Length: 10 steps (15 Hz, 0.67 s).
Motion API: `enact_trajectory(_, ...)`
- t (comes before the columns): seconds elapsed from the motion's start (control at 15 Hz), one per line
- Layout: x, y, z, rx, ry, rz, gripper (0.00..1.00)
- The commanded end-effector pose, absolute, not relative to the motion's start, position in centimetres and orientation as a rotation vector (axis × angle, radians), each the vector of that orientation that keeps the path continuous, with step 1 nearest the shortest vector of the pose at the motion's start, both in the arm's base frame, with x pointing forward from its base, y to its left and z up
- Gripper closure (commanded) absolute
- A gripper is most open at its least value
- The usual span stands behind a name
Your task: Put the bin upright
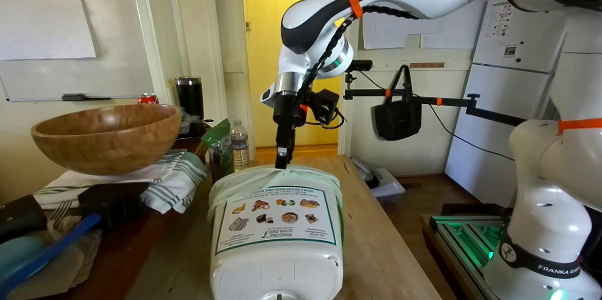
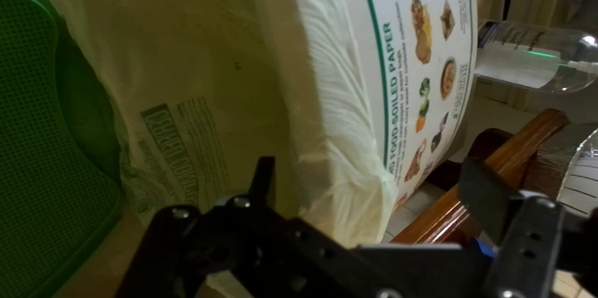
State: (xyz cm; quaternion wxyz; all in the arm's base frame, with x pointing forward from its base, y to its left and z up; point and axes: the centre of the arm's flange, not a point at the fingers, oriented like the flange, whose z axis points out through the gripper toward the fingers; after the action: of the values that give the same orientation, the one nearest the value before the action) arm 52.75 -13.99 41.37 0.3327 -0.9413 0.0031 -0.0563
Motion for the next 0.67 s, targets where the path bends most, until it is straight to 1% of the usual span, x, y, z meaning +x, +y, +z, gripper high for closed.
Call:
enact_trajectory(0.0,53.9,-13.7,40.6,-2.408,0.042,-0.137,0.02)
enact_trajectory(0.07,54.0,-13.6,40.4,-2.404,0.048,-0.131,0.09)
enact_trajectory(0.27,54.3,-13.4,39.8,-2.398,0.059,-0.116,0.40)
enact_trajectory(0.6,54.6,-13.7,39.6,-2.400,0.088,-0.113,0.78)
